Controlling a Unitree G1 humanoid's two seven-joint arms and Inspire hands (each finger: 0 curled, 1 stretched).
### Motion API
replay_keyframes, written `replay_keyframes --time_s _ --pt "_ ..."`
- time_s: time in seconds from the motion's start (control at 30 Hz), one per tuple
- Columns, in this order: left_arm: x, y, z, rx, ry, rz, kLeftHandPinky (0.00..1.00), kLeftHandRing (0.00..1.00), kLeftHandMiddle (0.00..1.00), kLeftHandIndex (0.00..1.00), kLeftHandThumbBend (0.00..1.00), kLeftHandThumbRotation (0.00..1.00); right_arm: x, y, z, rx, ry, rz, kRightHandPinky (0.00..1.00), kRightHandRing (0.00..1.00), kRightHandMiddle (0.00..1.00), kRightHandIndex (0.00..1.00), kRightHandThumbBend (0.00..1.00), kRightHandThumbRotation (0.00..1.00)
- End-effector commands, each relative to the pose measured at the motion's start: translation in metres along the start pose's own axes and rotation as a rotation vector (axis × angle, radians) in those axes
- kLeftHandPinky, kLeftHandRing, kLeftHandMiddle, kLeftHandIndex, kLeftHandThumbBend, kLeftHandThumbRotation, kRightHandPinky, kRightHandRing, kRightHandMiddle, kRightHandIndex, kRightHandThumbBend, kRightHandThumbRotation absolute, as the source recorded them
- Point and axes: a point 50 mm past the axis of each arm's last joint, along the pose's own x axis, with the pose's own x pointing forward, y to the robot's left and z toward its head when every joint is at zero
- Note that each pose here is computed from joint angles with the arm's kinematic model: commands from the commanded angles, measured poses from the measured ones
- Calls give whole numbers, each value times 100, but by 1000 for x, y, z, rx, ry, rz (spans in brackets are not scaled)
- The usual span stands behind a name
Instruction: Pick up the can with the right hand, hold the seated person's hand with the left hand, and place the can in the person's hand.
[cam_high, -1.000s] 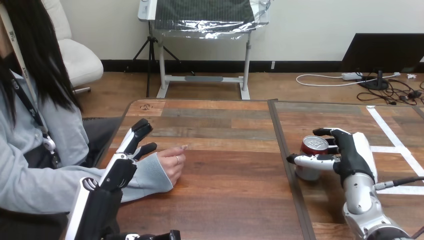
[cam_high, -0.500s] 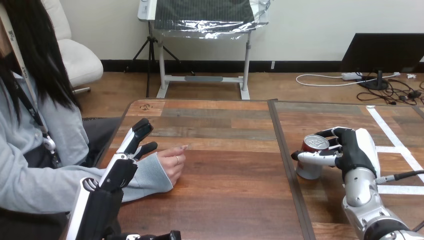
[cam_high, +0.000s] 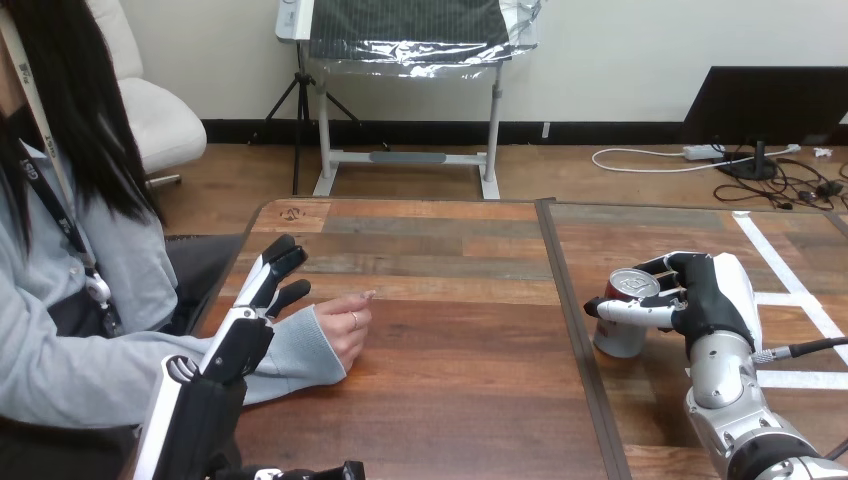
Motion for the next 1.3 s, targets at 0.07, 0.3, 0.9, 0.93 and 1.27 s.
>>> replay_keyframes --time_s 0.07,0.3,0.9,0.93,1.27 --pt "16 2 2 18 -79 12 87 95 97 92 100 51 12 -23 33 28 -112 -89 45 50 53 50 87 0" --pt "17 1 1 19 -80 15 87 95 97 92 100 50 12 -23 34 33 -120 -97 44 48 52 50 87 0" --pt "19 1 -3 18 -61 33 85 94 97 92 100 53 12 -22 42 39 -169 -103 43 48 52 50 86 0" --pt "19 1 -3 19 -60 37 85 94 96 92 100 53 12 -22 42 39 -170 -103 43 48 53 50 86 0" --pt "18 1 -5 46 3 78 85 96 96 91 100 54 11 -21 44 48 -191 -100 42 48 53 50 87 0"
